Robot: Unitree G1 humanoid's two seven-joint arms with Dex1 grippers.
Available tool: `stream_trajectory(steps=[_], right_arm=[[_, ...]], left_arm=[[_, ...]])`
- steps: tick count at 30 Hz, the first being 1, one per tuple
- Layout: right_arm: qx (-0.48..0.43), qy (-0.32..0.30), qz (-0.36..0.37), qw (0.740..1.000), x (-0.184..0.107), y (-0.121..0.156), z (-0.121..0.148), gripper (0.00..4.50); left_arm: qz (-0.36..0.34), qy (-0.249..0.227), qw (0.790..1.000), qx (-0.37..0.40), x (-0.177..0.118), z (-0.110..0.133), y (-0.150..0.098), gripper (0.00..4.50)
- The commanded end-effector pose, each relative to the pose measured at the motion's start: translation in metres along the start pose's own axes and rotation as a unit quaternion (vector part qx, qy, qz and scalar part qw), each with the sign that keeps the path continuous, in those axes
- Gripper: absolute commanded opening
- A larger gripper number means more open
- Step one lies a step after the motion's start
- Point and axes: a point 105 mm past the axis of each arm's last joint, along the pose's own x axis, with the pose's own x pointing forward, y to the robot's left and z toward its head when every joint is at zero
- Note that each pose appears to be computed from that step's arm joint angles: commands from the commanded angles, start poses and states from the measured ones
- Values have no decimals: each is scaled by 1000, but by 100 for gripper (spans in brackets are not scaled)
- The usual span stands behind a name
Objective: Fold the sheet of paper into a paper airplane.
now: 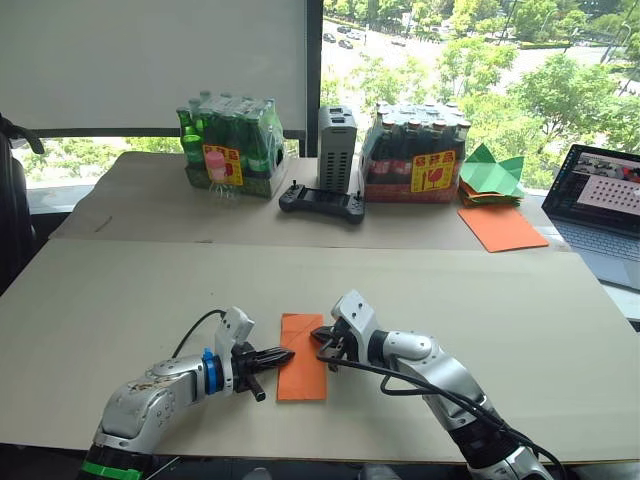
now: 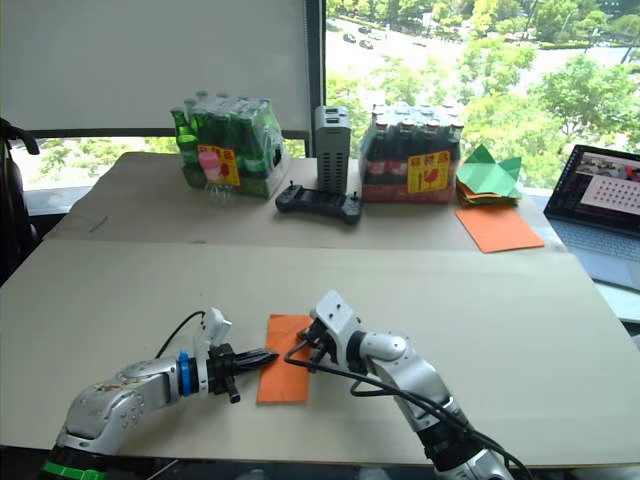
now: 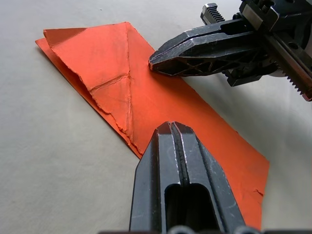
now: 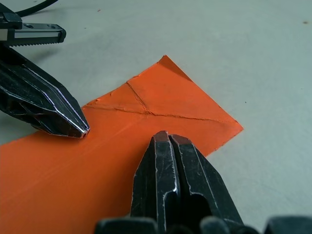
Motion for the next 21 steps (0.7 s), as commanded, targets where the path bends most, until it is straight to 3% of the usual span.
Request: stream_trajectory(steps=[1,9,21], right_arm=[[-1,-1,-10,1000,-9,-5,2,3],[-3,21,27,999,-15,6,-8,3],[14,21,-22,999,-4,-10,-12,3]], left_arm=[[15,26,1000,-2,-2,-13,10,0],[25,17,1000,-3,-1,-7,18,0],[24,16,1000,0,-1,-6,15,0]])
